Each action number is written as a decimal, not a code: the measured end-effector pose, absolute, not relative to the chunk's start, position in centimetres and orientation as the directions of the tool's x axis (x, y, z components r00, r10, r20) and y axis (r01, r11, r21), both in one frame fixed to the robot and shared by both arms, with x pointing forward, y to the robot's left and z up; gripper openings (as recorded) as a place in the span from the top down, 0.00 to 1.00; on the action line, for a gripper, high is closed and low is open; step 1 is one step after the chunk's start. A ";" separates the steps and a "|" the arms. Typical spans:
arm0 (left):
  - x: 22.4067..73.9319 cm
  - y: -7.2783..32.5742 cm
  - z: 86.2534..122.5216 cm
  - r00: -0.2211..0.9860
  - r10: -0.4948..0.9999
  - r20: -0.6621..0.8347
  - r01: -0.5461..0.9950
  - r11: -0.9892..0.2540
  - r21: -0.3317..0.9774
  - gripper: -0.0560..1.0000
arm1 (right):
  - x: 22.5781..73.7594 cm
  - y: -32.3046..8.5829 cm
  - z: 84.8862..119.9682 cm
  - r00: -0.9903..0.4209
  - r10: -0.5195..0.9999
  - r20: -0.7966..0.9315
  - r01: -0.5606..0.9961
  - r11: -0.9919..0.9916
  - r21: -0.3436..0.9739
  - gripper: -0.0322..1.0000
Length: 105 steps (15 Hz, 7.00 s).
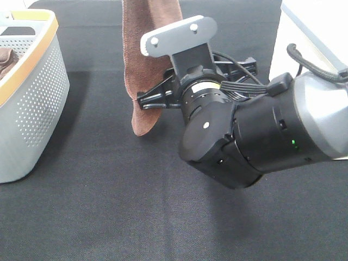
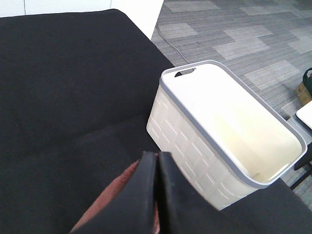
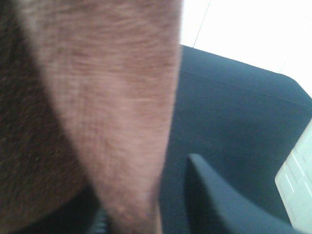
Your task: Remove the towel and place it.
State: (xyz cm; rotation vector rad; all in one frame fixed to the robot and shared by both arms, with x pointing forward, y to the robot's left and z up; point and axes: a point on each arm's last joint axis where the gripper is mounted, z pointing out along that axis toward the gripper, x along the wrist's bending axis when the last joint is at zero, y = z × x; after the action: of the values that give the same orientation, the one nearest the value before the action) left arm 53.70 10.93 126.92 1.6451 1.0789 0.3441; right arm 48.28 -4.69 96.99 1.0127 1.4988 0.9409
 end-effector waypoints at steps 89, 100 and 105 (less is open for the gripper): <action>57.7 11.3 93.6 0.421 0.907 -0.024 0.896 -0.420 -0.144 0.95 | 55.3 -16.5 93.8 -0.414 0.891 0.185 0.909 0.415 0.032 0.86; 56.0 11.1 93.9 0.392 0.916 -0.086 0.900 -0.401 -0.171 0.82 | 53.8 -16.9 94.0 -0.389 0.895 0.217 0.897 0.422 -0.132 0.30; 55.7 11.1 94.2 0.386 0.918 -0.097 0.902 -0.397 -0.168 0.24 | 53.6 -16.9 94.4 -0.368 0.904 0.217 0.904 0.402 -0.142 0.30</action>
State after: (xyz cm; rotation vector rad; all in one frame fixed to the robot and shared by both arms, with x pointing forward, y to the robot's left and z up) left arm 55.72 11.11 94.23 2.6865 1.7691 -0.2815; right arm 53.62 -16.94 94.40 1.8769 2.8394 0.0013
